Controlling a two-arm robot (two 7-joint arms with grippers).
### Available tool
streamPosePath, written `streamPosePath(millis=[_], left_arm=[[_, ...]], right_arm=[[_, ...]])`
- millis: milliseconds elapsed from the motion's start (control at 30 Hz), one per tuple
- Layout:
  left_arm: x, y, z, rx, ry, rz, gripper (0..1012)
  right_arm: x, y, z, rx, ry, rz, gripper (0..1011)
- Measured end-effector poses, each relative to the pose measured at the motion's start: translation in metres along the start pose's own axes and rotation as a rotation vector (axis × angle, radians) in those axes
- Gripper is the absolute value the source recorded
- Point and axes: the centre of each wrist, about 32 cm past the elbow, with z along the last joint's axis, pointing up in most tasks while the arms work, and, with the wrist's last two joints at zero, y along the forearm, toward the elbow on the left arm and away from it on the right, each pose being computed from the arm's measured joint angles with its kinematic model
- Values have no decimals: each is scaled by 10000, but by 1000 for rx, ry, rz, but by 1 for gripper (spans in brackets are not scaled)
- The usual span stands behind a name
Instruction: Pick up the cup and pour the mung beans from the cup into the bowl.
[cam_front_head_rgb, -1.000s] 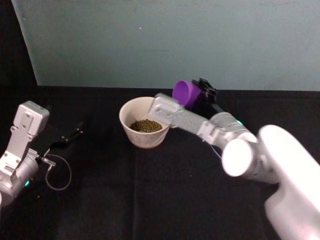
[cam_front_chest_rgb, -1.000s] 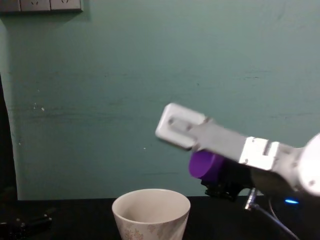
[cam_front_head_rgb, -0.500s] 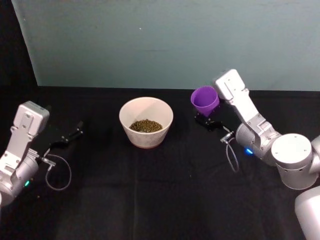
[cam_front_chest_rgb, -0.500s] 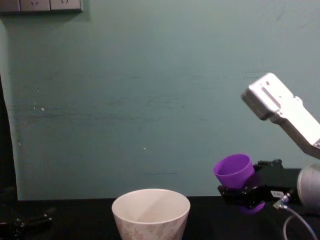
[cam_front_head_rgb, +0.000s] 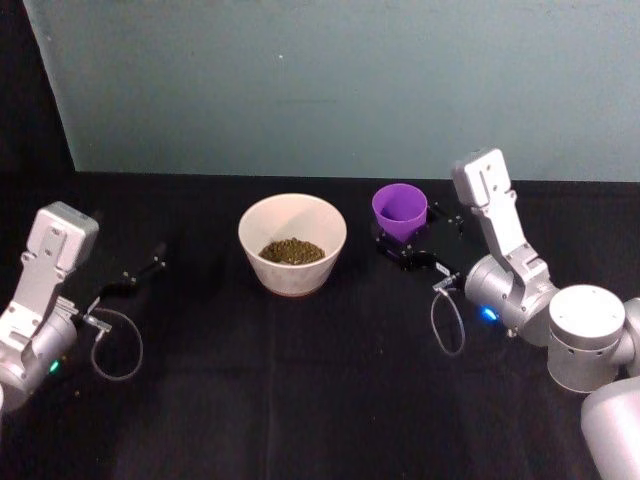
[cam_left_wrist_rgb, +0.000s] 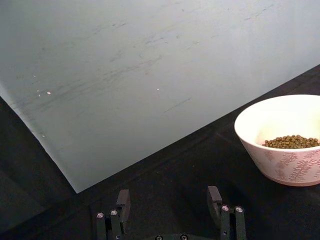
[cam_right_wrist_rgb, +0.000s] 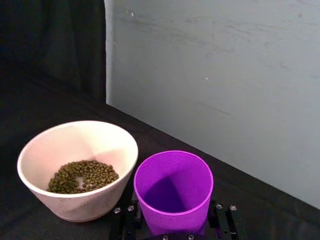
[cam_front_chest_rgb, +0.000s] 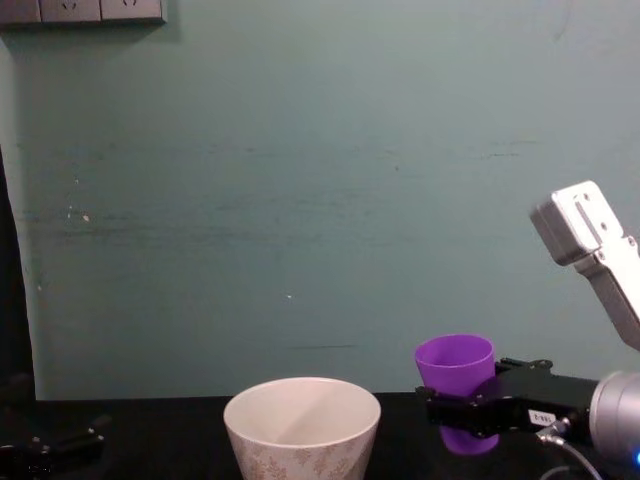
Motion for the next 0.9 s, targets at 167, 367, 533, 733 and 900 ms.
streamPosePath(millis=[167,367,533,733,900], left_arm=[[0,0,0,0,0,0,1011],[0,0,0,0,0,0,1011],[0,0,0,0,0,0,1012],[0,0,0,0,0,0,1011],[0,0,0,0,0,0,1011]], right_arm=[[5,8,-86,13,42,7,726],[16,4,-163,17,91,12,726],[18,1,-216,20,118,17,726],[9,14,-263,27,136,23,726],[2,32,-293,35,153,27,724]])
